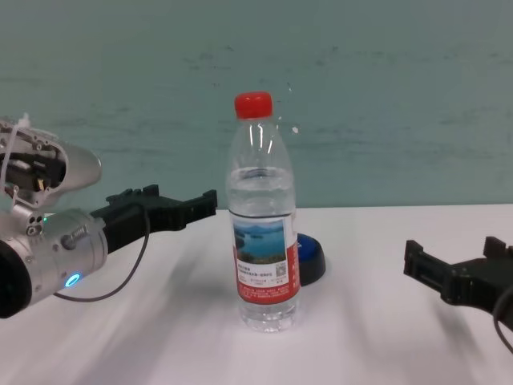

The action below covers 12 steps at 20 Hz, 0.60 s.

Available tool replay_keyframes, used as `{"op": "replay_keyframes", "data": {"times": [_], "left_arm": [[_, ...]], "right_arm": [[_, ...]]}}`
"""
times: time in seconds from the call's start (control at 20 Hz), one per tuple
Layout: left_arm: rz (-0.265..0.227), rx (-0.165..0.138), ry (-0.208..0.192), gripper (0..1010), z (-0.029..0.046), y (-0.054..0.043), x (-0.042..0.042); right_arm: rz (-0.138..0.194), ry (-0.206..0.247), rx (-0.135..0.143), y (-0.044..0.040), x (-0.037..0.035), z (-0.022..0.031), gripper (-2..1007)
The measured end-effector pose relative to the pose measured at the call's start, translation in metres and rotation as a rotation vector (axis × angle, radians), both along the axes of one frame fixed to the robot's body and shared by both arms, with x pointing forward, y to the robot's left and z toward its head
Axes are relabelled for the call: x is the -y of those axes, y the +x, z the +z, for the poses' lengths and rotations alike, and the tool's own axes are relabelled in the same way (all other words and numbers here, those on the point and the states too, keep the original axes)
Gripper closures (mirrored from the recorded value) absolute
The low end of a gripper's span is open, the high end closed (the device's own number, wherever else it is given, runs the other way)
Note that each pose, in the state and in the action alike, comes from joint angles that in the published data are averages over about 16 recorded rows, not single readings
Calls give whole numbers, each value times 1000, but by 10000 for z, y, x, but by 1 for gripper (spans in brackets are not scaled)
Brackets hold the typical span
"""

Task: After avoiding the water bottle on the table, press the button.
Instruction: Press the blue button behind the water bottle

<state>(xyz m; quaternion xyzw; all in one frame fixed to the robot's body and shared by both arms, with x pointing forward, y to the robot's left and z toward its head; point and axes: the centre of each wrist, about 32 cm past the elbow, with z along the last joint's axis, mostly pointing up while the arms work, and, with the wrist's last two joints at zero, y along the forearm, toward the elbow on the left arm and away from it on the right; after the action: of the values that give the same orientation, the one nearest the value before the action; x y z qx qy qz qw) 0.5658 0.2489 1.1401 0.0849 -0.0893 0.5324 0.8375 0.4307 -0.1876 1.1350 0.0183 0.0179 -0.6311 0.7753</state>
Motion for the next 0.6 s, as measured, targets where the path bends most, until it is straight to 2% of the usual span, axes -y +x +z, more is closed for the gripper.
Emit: {"op": "replay_keyframes", "data": {"times": [0.3, 0.6], "left_arm": [[21, 8, -5, 0, 18, -52, -65], [54, 19, -19, 0, 36, -175, -158]], "right_arm": [[0, 0, 0, 0, 0, 0, 1], [0, 0, 0, 0, 0, 0, 1]]}}
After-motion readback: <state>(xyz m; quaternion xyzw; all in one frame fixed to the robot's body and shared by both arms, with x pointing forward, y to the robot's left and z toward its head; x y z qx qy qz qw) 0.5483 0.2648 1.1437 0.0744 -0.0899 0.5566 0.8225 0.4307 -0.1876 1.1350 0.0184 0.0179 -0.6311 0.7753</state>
